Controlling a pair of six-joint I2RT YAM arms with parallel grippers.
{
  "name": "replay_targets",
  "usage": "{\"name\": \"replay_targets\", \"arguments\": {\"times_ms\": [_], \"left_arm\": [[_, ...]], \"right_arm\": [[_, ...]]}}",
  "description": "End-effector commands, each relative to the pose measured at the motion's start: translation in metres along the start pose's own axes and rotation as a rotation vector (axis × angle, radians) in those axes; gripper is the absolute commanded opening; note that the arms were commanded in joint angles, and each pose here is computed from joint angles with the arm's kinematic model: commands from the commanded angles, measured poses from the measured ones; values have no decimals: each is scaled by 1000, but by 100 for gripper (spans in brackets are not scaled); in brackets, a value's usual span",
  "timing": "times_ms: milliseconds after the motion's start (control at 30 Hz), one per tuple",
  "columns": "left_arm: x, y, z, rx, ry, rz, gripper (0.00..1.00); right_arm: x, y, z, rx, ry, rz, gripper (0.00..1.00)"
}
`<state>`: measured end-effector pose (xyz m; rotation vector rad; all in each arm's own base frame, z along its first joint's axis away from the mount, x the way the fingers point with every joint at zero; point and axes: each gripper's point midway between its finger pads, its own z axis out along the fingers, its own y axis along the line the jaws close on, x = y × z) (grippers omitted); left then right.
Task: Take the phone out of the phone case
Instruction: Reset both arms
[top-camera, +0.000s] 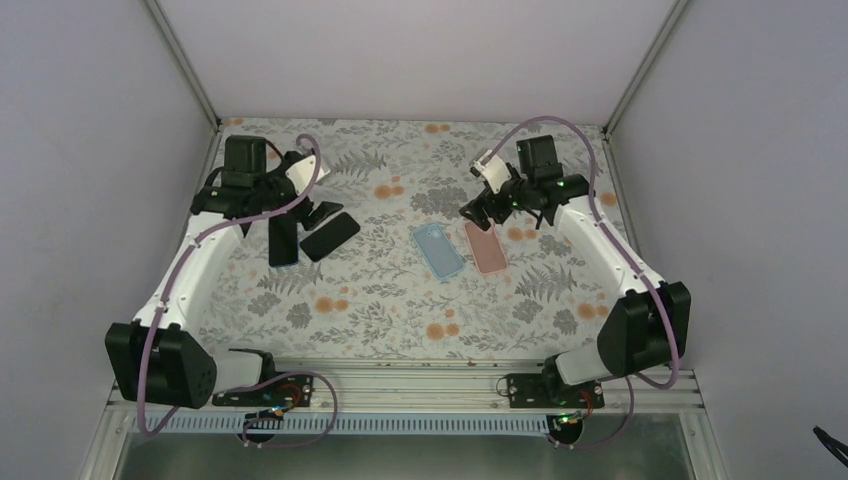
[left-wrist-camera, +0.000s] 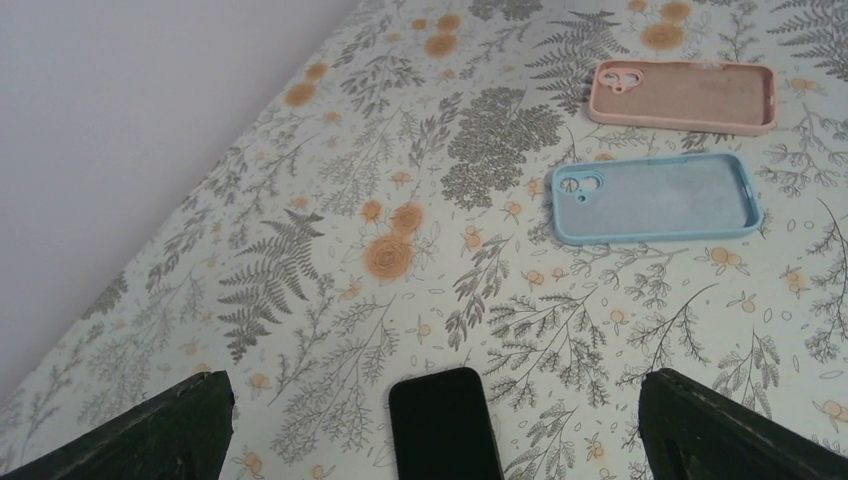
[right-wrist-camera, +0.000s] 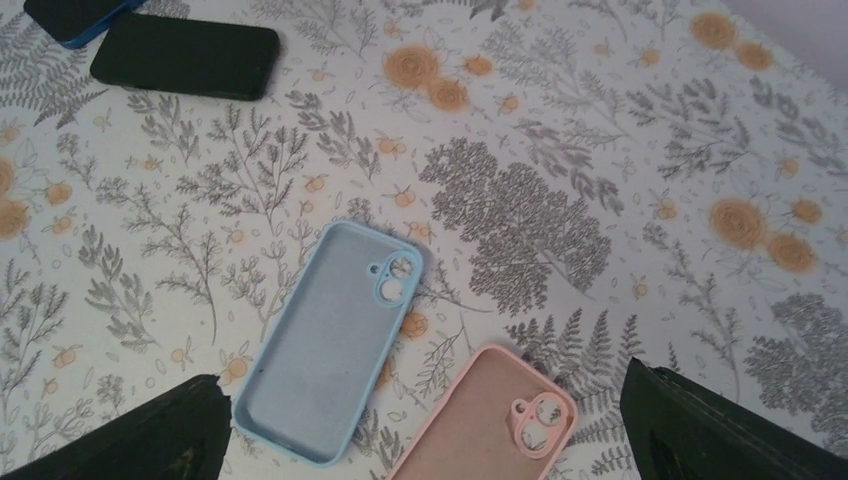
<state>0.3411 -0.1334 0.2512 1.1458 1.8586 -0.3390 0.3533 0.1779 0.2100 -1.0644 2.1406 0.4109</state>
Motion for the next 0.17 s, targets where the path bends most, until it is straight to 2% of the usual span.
{"name": "replay_targets", "arguments": {"times_ms": [0, 133], "left_arm": [[-14, 5, -15, -57, -42, -19, 100], [-19, 8, -20, -79, -57, -30, 100]], "right_arm": [[-14, -6, -5, 19, -76, -28, 100], [-16, -6, -6, 28, -101, -10, 100]]}}
